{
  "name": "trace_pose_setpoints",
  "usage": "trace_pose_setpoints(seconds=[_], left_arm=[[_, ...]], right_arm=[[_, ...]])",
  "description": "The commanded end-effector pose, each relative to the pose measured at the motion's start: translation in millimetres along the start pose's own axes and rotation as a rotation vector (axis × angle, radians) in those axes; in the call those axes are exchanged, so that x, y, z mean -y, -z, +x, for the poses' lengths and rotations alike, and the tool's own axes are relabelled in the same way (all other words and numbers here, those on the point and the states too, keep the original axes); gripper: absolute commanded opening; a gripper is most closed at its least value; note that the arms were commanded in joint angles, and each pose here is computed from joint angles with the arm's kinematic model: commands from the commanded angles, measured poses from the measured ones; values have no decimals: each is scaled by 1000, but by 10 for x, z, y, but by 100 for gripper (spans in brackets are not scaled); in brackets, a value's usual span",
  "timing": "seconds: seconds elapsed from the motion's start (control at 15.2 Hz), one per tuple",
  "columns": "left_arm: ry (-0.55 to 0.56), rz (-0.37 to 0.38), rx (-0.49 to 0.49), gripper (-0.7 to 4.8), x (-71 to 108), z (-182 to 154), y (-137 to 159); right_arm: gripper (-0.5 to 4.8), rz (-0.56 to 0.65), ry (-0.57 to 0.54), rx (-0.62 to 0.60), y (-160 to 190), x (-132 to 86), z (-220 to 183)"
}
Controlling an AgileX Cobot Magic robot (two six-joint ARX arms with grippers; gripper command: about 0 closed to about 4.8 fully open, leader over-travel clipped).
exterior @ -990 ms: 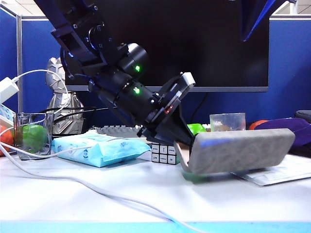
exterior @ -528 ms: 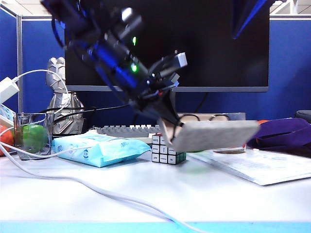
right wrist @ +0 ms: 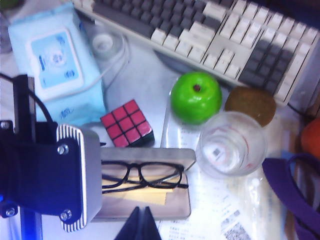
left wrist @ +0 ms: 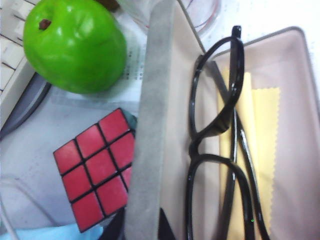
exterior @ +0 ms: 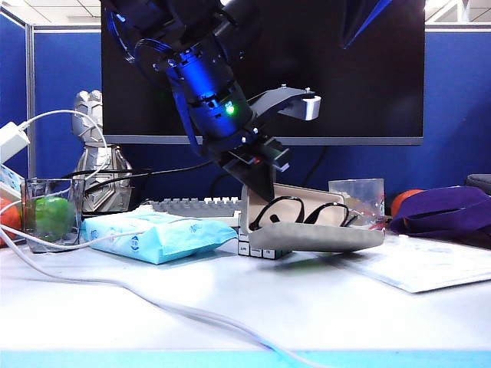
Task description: Pick up the glasses, fold the temples of the glasses, place the glasses into the glasses case, and finally close the glasses case.
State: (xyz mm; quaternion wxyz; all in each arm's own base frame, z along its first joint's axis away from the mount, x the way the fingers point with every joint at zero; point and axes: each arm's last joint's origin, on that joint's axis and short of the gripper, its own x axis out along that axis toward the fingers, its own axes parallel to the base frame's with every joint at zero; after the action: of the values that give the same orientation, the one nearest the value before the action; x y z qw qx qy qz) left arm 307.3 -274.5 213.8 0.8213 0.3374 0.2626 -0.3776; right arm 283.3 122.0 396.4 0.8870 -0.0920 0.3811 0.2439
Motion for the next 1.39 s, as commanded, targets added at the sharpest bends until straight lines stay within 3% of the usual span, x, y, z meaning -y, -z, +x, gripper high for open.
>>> trace_pose_setpoints(seconds=[0.07, 0.2, 0.4, 0.59, 0.73, 0.86, 1.19, 1.25, 1.32, 1.39], left_arm=[[-109, 19, -17, -7, 34, -45, -71], [-107, 19, -22, -7, 35, -44, -67], [-102, 10, -23, -7, 38, -46, -64], [-55, -10, 10, -7, 47, -59, -83], [27, -18, 49, -7, 69, -59, -95], [54, -39, 64, -7, 76, -60, -101], [-26, -41, 28, -7, 53, -59, -90], [-26, -40, 28, -7, 53, -59, -90], [-26, -40, 28, -7, 53, -59, -90], [-26, -40, 28, -7, 53, -59, -90]], right_arm=[[-4, 5, 52, -4, 22, 16, 23], [-4, 39, 114, -44, 99, 109, 93], [-4, 211, -5, -83, 291, 301, 122], [-4, 294, -93, -18, 489, 317, 125], [-4, 432, -190, 85, 731, 278, 283], [-4, 519, -211, 82, 917, 283, 486], [-3, 878, -259, 108, 1444, 275, 940], [29, 912, -287, 123, 1505, 263, 982], [136, 926, -294, 132, 1526, 262, 996], [202, 927, -291, 139, 1521, 264, 995]])
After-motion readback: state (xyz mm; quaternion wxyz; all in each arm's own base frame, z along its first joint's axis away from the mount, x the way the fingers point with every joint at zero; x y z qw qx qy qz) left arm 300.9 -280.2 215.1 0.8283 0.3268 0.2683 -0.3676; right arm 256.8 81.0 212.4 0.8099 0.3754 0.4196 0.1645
